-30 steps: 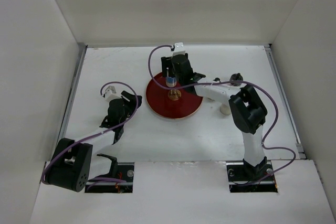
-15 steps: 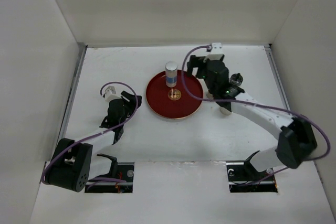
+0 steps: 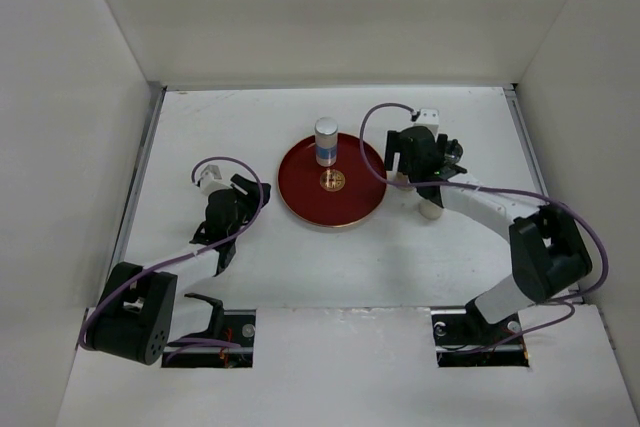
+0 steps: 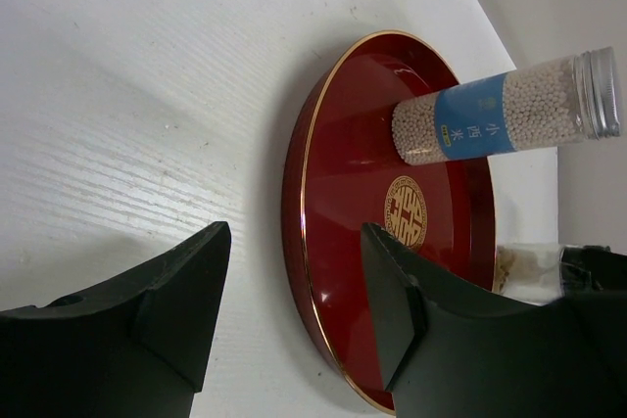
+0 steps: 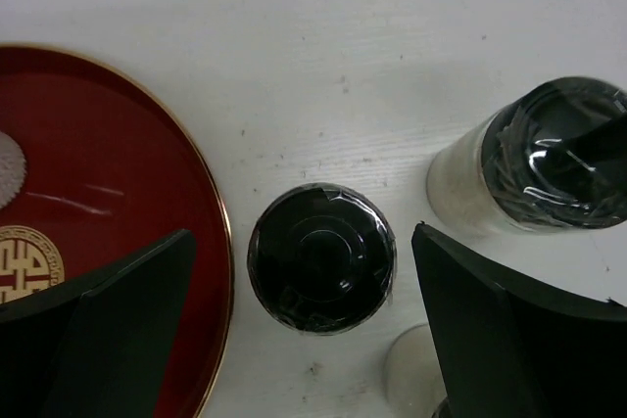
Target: Organize the condiment bottles
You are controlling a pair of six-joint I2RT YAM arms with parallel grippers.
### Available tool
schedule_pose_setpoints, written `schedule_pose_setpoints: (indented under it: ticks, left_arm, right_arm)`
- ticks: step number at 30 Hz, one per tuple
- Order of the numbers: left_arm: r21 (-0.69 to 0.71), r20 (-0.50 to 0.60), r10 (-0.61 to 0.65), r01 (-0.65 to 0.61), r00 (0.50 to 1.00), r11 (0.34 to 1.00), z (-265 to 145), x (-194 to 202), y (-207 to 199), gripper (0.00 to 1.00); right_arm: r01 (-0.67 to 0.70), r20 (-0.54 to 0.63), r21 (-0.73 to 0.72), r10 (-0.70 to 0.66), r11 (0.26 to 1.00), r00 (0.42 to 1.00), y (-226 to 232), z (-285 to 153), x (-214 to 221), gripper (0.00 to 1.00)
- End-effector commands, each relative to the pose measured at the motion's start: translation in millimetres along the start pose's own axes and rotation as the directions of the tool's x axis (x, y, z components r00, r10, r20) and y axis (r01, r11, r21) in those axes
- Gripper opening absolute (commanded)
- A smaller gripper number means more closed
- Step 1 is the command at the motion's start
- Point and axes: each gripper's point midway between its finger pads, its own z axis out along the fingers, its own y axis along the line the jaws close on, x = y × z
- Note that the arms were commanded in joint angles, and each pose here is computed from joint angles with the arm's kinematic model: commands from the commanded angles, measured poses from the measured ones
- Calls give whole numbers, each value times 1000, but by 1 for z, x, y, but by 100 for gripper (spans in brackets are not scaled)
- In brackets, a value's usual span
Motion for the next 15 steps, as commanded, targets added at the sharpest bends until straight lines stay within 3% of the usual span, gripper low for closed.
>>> schedule_pose_setpoints:
  ticks: [1, 5, 9, 15]
  left_arm:
    - [55, 37, -14, 12, 999, 998, -1, -9, -14, 54]
    - [57, 39, -13, 11, 999, 998, -1, -10, -14, 54]
    - [51, 36, -21, 19, 999, 998, 0, -10, -12, 54]
    - [50, 43, -18, 16, 999, 999, 0, -12, -12, 54]
  right_arm:
    - [-45, 13, -9, 45, 999, 999, 6, 9, -17, 98]
    - [-45, -2, 26, 45, 999, 999, 2, 18, -12, 90]
    - [-50, 6, 34, 50, 998, 999, 0, 18, -14, 68]
    - [-131, 219, -2, 128, 991, 967, 5, -26, -82, 59]
